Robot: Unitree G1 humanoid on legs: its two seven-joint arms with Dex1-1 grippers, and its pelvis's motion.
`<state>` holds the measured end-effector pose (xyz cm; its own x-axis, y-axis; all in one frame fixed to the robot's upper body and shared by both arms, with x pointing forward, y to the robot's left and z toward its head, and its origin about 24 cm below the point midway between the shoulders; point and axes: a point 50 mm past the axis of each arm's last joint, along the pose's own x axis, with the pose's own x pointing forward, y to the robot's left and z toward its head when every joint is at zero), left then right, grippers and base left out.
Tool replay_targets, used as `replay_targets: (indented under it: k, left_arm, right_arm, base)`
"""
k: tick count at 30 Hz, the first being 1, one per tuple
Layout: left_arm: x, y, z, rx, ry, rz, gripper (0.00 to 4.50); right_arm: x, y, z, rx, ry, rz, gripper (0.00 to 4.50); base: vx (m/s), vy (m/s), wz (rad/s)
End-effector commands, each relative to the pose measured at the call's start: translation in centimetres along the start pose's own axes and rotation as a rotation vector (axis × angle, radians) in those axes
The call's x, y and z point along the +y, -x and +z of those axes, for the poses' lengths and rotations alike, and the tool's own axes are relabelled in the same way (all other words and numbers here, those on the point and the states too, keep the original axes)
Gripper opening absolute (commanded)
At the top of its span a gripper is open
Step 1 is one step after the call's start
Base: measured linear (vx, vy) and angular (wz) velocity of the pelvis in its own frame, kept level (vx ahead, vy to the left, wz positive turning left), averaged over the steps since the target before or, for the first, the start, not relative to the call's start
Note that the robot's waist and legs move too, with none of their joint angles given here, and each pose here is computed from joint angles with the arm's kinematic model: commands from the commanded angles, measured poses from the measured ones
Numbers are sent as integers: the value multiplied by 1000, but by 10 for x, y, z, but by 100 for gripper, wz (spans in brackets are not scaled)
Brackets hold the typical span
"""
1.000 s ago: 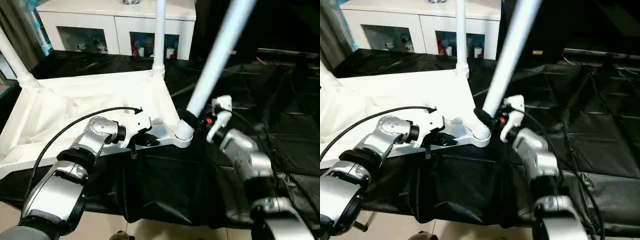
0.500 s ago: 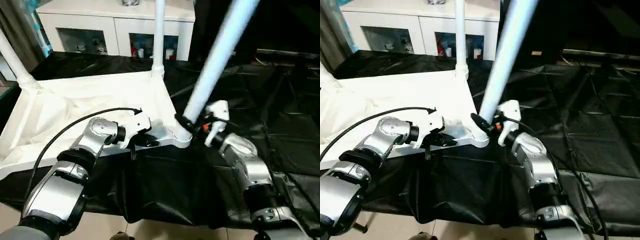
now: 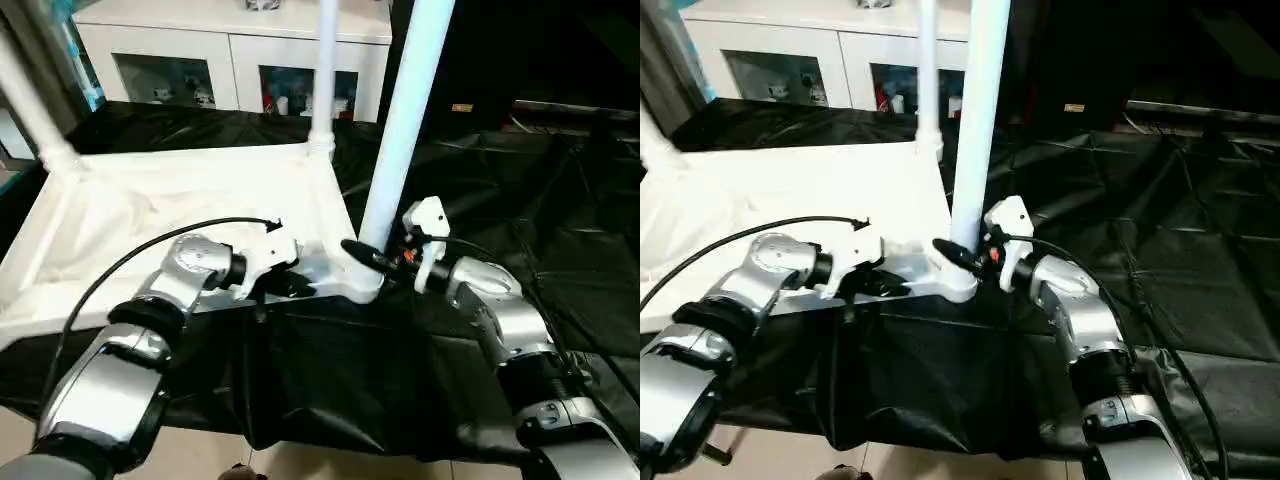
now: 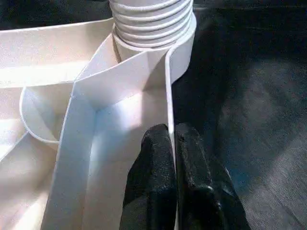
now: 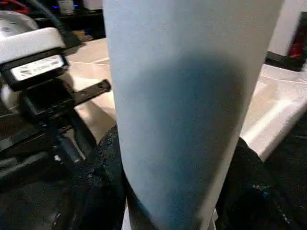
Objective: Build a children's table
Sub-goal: Insert table leg to table base
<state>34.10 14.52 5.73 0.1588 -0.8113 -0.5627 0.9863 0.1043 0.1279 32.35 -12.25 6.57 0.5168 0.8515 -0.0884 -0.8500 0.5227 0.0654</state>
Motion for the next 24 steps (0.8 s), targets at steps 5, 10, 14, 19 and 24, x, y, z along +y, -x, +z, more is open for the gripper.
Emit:
replay_targets:
  k: [5, 10, 14, 19, 24]
  left_arm:
    - [-4, 4, 20, -58, -124, -128, 0]
    - [1, 10, 27, -64, -141, -105, 0]
    - [3, 11, 28, -75, -135, -71, 0]
    - [7, 10, 32, -100, -94, -30, 0]
    - [21, 10, 38, -56, -49, 100, 0]
  right_arm:
    - [14, 14, -38, 174, -102, 127, 188]
    - [13, 15, -35, 185, -72, 173, 188]
    - [13, 14, -31, 168, -68, 175, 188]
    - [8, 8, -31, 149, -66, 90, 188]
    - [-2, -2, -31, 113, -109, -106, 188]
  base:
    - [0, 0, 0]
    - [0, 0, 0]
    - [0, 0, 0]
    - [0, 0, 0]
    - [0, 0, 0]
